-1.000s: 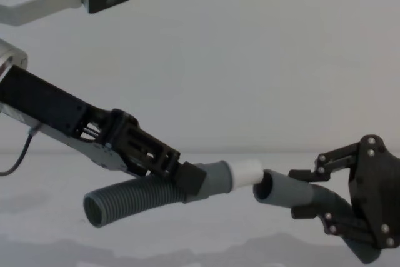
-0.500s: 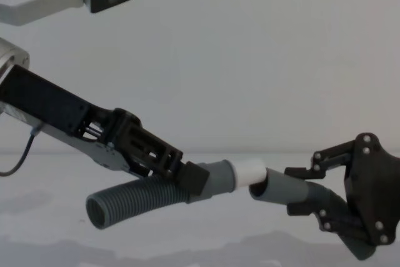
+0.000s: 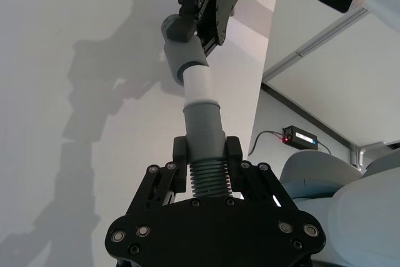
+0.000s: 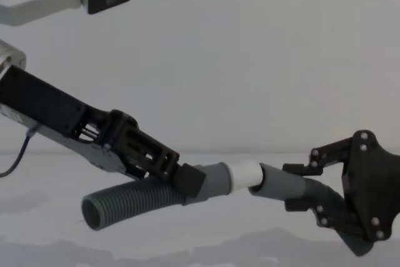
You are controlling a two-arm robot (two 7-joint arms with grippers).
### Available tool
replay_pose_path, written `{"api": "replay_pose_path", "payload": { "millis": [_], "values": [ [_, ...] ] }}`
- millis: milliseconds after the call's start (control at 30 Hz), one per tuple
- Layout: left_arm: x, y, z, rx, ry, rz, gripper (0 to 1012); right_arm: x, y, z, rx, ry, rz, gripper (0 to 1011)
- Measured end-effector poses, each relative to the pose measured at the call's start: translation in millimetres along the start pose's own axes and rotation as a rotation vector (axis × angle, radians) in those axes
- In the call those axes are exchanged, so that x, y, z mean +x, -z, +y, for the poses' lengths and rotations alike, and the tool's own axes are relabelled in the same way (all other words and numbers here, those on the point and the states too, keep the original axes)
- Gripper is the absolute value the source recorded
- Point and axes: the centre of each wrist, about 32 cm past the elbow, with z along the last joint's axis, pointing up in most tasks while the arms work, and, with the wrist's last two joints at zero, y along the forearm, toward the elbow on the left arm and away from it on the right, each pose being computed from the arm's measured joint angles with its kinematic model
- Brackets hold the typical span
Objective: Use both hands to pick up one end of the pipe from the table, align the ends, and insert them.
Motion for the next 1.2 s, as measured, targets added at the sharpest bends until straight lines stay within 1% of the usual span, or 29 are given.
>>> {"api": "replay_pose_path", "payload": {
  "millis": [267, 533, 900, 1200],
  "values": [
    [-0.8, 0.5, 1.6, 0.003, -0.012, 0.011, 349, 0.7, 0.0, 0.4, -0.004, -0.001, -0.003, 277],
    [-0.8, 0.0, 2.2, 0.003, -0.017, 0.014, 349, 1.4, -0.1, 0.7, -0.005, -0.004, -0.009, 277],
    [1.0, -0.5, -1.8, 0.005, -0.002, 0.016, 349, 1.8, 0.0, 1.9, -0.002, -0.008, -0.014, 275],
    [1.4, 1.1, -5.3, 0.007, 0.012, 0.023, 349, 2.0, 0.4, 2.1, -0.001, -0.01, -0.016, 277]
  ]
}}
